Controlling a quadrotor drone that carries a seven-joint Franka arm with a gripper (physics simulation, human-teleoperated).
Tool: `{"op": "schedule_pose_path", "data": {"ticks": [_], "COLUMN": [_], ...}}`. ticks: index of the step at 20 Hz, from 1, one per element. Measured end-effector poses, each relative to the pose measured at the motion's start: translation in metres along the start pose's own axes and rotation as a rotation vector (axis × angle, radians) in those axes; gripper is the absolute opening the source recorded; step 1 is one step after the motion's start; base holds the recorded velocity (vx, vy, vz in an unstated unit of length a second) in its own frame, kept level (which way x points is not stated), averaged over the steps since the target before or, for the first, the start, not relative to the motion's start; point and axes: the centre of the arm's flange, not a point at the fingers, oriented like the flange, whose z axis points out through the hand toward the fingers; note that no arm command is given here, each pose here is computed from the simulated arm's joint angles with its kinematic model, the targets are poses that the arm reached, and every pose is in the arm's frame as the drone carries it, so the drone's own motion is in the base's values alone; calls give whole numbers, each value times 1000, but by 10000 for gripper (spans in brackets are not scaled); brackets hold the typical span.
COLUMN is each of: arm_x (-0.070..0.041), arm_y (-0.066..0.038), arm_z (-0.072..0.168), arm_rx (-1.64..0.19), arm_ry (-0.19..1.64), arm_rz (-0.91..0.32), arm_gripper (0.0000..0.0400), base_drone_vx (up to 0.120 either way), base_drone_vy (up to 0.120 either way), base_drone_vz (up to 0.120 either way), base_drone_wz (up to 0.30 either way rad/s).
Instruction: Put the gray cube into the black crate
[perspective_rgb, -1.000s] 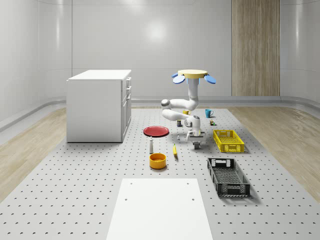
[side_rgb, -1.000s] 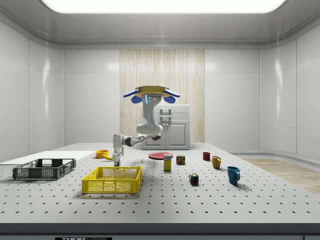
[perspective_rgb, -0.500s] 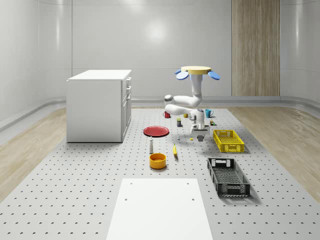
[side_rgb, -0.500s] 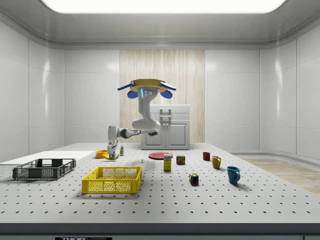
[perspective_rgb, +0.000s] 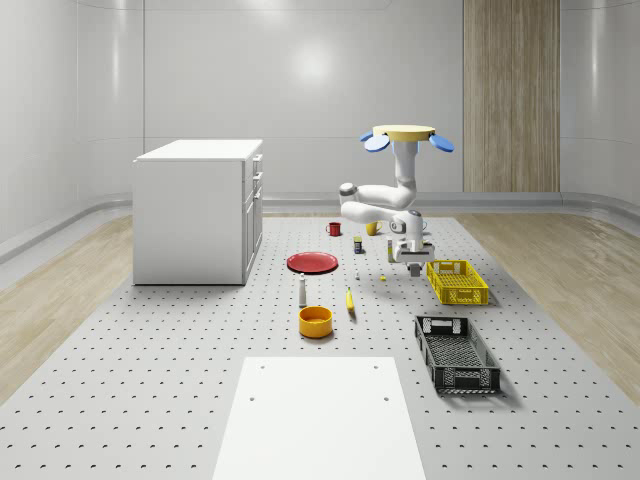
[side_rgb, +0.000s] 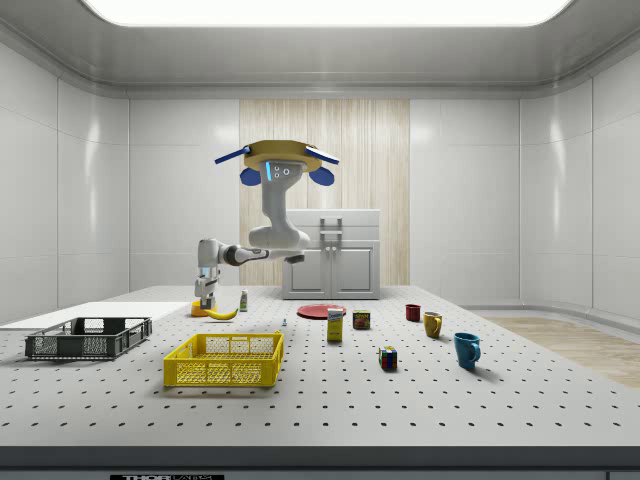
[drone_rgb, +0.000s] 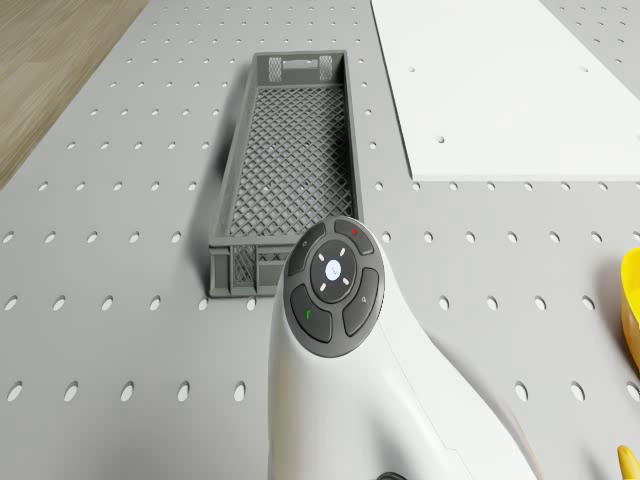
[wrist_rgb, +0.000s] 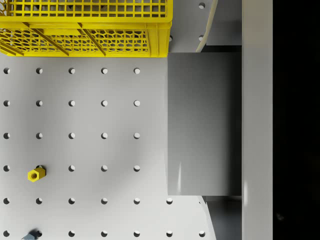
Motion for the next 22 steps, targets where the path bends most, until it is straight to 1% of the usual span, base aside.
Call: {"op": "schedule_pose_path", "data": {"ticks": [15,22], "arm_x": [0,0], "arm_y": [0,0], "arm_z": [-1,-1], "arm_rx": [0,0], "arm_ry": [0,0], "arm_rz": [0,0], "arm_gripper": [250,250], "base_drone_vx": [120,120], "base_drone_vy": [120,6], "base_drone_vz": [0,0], "base_drone_wz": [0,0]}}
